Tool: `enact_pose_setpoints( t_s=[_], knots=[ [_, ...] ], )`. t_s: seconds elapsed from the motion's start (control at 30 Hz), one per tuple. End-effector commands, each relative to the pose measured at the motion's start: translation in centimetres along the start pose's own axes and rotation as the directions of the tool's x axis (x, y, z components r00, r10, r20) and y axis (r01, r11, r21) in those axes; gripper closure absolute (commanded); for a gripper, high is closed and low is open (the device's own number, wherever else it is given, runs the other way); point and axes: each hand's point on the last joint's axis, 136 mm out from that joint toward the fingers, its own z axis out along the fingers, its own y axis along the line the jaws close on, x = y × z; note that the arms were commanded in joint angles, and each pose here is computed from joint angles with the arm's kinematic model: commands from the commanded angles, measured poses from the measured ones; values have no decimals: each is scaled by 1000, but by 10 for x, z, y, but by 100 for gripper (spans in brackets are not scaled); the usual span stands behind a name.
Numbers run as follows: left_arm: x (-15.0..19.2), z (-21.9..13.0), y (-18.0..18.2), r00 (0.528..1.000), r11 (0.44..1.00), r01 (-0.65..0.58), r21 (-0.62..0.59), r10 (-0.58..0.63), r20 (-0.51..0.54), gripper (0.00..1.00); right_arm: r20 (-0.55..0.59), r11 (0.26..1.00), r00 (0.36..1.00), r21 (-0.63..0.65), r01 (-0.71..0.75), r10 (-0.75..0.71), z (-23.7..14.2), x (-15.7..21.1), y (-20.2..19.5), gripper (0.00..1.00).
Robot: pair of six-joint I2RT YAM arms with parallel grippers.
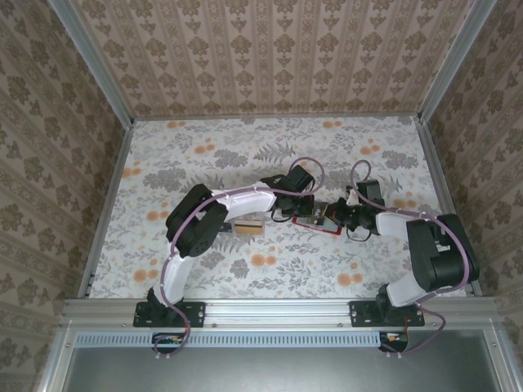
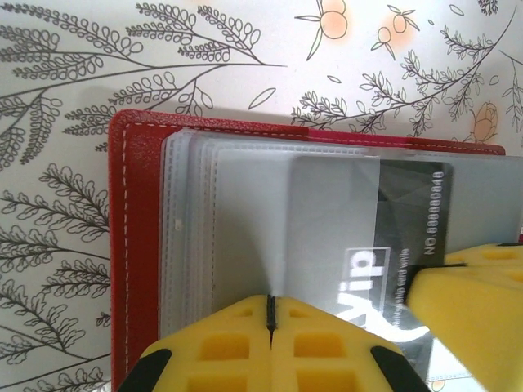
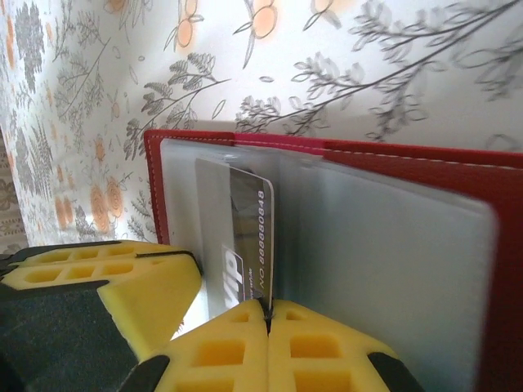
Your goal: Take the credit cards out of the card holder
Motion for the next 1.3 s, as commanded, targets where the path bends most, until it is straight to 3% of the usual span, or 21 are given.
enact_pose_setpoints(
  t_s=[0.0,0.43,0.63,0.7,0.8,0.9,0.97,1.07,1.17,1.27],
  knots=[
    [20,2,26,997,997,32,-70,-37,-68,100,-14,997,999,64,-36,37,-11,13,-23,100],
    [9,-8,13,999,999,13,-29,-14,-40,100,87,994,996,99,-42,33,-55,16,-26,100],
    [-12,-38,-15,998,998,-33,50,30,59,98,170,994,983,102,50,-67,-91,7,-1,100],
    [-19,-58,-23,992,996,-58,63,51,114,88,193,991,974,89,100,-116,-103,4,13,100],
    [-30,-94,-28,976,996,-80,50,68,208,65,199,978,959,90,188,-203,-113,4,34,100],
    [-37,-135,-21,948,997,-80,10,73,309,52,187,957,940,104,270,-285,-115,6,53,100],
    [-35,-163,-10,926,997,-68,-21,71,371,37,173,938,923,113,327,-343,-112,9,67,100],
    [-30,-205,10,888,996,-36,-77,67,456,25,137,896,887,121,427,-441,-106,16,92,100],
    [-20,-247,35,844,991,16,-129,56,533,5,99,846,842,116,520,-531,-98,23,120,100],
    [-4,-287,61,800,985,65,-157,42,599,0,64,791,789,107,603,-611,-88,29,148,100]
  ],
)
